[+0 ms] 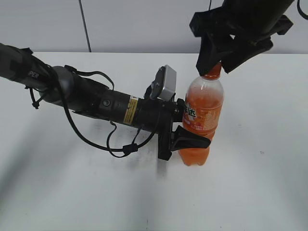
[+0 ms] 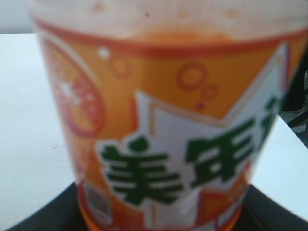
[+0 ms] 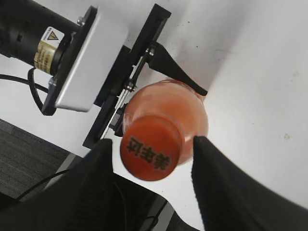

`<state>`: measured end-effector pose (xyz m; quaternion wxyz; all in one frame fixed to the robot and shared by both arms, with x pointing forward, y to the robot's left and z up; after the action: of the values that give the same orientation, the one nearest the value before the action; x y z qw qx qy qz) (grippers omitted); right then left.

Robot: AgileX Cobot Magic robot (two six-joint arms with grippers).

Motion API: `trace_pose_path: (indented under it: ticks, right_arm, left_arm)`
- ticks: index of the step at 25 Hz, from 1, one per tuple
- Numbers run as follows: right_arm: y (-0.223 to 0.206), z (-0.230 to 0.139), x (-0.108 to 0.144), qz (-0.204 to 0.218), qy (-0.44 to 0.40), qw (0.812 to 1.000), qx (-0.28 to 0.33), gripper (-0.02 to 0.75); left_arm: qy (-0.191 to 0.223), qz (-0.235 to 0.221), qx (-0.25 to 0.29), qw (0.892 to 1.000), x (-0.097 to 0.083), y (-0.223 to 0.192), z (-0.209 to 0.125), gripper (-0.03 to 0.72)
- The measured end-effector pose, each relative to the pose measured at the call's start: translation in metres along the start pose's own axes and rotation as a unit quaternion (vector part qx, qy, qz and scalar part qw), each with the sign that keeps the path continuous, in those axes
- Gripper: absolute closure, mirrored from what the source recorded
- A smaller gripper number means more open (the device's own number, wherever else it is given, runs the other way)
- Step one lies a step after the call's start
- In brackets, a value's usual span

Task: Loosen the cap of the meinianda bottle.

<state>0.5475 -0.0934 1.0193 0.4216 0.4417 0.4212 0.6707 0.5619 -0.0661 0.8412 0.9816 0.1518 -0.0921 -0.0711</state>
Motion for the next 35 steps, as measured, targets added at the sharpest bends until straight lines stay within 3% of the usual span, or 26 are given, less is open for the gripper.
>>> trace_pose_path:
  ticks: [6, 12, 15, 19, 22, 25, 28, 29, 31, 35]
  right_arm:
    - [-0.0013, 0.0001, -0.0002, 0.000, 0.002, 1.000, 0.002, 0.350]
    - [-0.0013, -0.0001, 0.0003, 0.001, 0.016, 1.000, 0.002, 0.448]
    - [-0.0015, -0.0001, 0.0003, 0.001, 0.029, 1.000, 0.002, 0.458]
    - [-0.0015, -0.0001, 0.0003, 0.001, 0.108, 0.994, 0.002, 0.460]
    - [-0.0015, 0.0005, -0.0018, -0.005, 0.273, 0.962, 0.002, 0.465]
    - [-0.0008, 0.0022, -0.0060, -0.017, 0.460, 0.888, 0.005, 0.465]
    - [-0.0003, 0.0037, -0.0089, -0.027, 0.581, 0.813, 0.009, 0.465]
    - [-0.0004, 0.0037, -0.0090, -0.028, 0.602, 0.798, 0.010, 0.465]
    - [-0.0004, 0.0037, -0.0092, -0.028, 0.626, 0.779, 0.011, 0.465]
    - [-0.0002, 0.0041, -0.0094, -0.029, 0.637, 0.771, 0.011, 0.465]
  left_arm:
    - [0.000, 0.000, 0.000, 1.000, 0.0000, 0.0000, 0.0000, 0.290]
    - [0.000, 0.000, 0.000, 1.000, 0.0000, 0.0000, 0.0000, 0.290]
    - [0.001, 0.000, 0.000, 1.000, 0.0000, 0.0000, 0.0000, 0.290]
    - [0.000, 0.000, 0.000, 1.000, -0.0001, 0.0000, -0.0001, 0.290]
    - [-0.001, -0.001, 0.001, 1.000, -0.0003, 0.0001, 0.0002, 0.290]
    - [-0.001, -0.001, 0.001, 1.000, -0.0002, 0.0001, 0.0000, 0.290]
    - [0.000, 0.000, 0.001, 1.000, 0.0002, 0.0001, -0.0001, 0.290]
    - [0.000, 0.000, 0.001, 1.000, 0.0002, 0.0001, -0.0001, 0.290]
    - [0.000, 0.001, 0.002, 1.000, 0.0003, 0.0001, -0.0002, 0.290]
    - [0.000, 0.001, 0.002, 1.000, 0.0003, 0.0001, -0.0002, 0.290]
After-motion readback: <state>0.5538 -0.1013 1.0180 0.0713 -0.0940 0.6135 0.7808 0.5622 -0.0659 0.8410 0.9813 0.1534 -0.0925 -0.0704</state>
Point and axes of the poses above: a point on each arm's last joint axis where the gripper is mounted, y pointing back along that axis away from the gripper, x along the wrist's bending axis when the last joint is at zero, z = x × y, the point moved 9 cm from there along -y, pointing out along that axis toward the gripper, and after that the axes turned 12 degrees about -y, right-handed, at the moved point
